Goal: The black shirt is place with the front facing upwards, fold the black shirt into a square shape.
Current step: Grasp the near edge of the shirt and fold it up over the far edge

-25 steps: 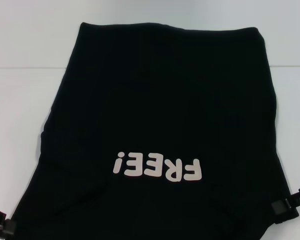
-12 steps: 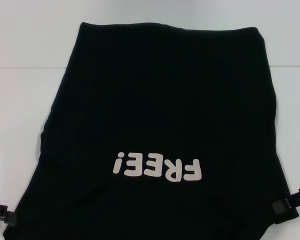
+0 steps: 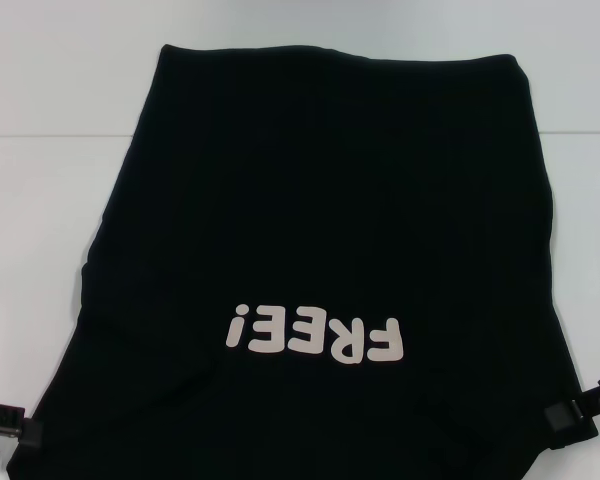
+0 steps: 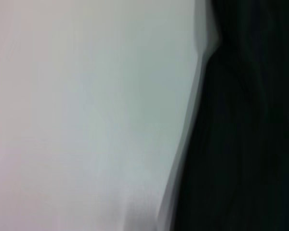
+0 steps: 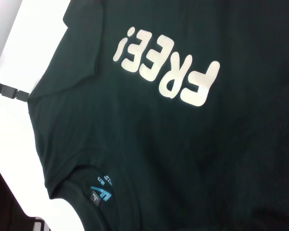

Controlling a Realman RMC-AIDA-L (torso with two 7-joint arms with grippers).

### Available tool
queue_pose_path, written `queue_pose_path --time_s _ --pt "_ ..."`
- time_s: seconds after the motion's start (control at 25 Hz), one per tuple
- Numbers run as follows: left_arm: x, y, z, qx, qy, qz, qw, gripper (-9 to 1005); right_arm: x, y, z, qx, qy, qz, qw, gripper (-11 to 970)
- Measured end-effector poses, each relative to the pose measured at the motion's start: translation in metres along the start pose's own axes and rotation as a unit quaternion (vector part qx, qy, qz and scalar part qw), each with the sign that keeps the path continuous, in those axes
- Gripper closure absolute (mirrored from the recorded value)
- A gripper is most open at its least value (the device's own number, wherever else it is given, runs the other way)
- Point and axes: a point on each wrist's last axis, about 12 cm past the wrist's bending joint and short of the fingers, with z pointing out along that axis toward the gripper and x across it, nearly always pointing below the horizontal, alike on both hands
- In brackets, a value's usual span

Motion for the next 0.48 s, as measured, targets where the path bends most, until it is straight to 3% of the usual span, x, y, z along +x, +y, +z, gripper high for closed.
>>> queue_pose_path --time_s 0.48 --pt "-0.003 -0.008 0.01 -0.001 0.016 0.018 1.0 134 0.0 0.001 0.001 -0.004 0.002 0.0 1.0 875"
